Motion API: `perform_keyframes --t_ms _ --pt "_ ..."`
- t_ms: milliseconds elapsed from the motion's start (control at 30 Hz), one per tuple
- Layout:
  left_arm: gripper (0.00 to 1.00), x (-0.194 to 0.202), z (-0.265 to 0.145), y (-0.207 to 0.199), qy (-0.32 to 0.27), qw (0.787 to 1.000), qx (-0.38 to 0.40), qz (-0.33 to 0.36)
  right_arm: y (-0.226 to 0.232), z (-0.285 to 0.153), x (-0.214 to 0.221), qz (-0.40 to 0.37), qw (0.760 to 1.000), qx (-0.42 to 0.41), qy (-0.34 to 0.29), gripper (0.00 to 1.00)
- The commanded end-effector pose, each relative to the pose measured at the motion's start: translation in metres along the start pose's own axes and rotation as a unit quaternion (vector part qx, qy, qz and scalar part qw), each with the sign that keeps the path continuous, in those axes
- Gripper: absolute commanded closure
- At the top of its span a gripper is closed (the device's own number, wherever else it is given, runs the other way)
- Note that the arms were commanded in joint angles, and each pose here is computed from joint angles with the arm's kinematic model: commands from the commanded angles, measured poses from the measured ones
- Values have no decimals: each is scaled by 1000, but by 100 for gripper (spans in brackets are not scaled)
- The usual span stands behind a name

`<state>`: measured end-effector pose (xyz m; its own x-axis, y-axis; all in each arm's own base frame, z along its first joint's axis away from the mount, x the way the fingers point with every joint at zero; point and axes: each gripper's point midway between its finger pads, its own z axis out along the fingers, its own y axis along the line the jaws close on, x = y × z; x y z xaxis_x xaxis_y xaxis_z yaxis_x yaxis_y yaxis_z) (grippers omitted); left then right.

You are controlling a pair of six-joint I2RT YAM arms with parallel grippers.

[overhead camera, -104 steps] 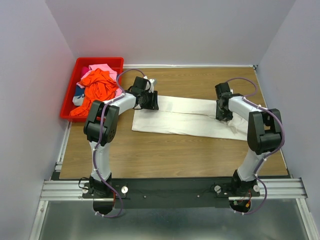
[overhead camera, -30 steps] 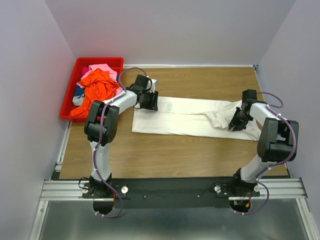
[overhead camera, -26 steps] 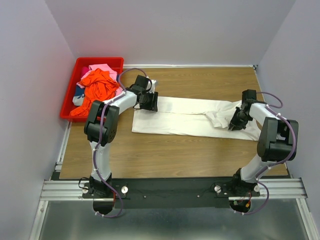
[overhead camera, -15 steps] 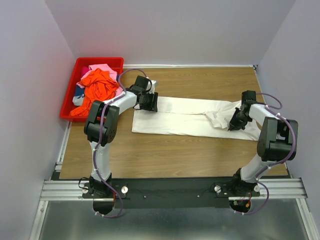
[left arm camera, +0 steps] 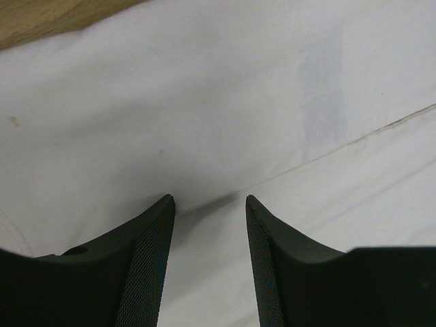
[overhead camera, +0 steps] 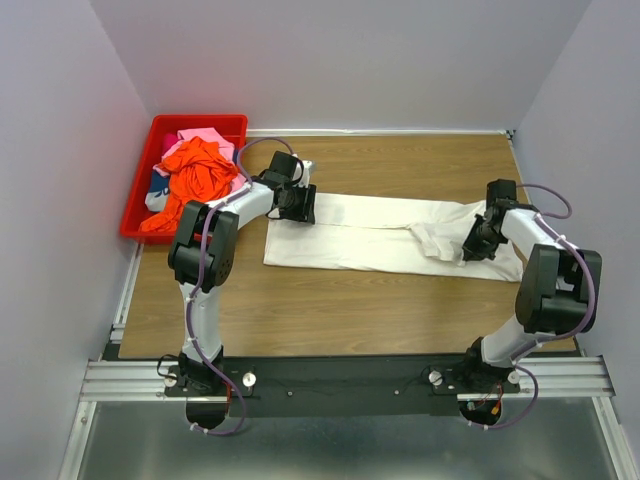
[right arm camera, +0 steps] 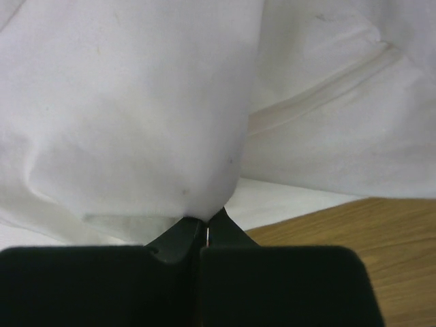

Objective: Fold and stack the t-shirts
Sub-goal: Fold the tshirt

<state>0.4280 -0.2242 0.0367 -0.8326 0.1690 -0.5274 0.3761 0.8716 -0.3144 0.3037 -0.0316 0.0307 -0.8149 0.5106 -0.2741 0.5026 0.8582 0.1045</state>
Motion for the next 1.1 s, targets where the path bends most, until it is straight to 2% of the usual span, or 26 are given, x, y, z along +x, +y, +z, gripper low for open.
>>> perform_keyframes --t_ms 0,133,433,600,700,733,867,967,1067 --pt "46 -8 -4 -3 -6 1000 0 8 -16 -26 -11 0 999 41 -27 96" --pt "46 -9 -4 -3 -5 1000 0 13 -27 -37 -11 0 997 69 -35 100" --pt "46 -8 -2 -3 -2 1000 5 22 -50 -40 -13 10 992 117 -36 99" --pt "46 -9 4 -3 -3 1000 9 21 -45 -32 -17 9 993 112 -23 88" --pt "46 -13 6 -3 -6 1000 6 21 -46 -31 -17 8 993 113 -21 78" --pt "46 -18 4 -4 -11 1000 8 21 -47 -31 -16 8 993 115 -19 65" --pt "46 -23 3 -5 -15 1000 7 22 -40 -45 -19 1 995 94 -31 52" --pt "46 -23 2 -5 -14 1000 7 22 -15 -59 -31 -13 998 28 -56 52" --pt "46 -19 3 -4 -10 1000 9 20 36 -75 -35 -67 993 -54 -77 52"
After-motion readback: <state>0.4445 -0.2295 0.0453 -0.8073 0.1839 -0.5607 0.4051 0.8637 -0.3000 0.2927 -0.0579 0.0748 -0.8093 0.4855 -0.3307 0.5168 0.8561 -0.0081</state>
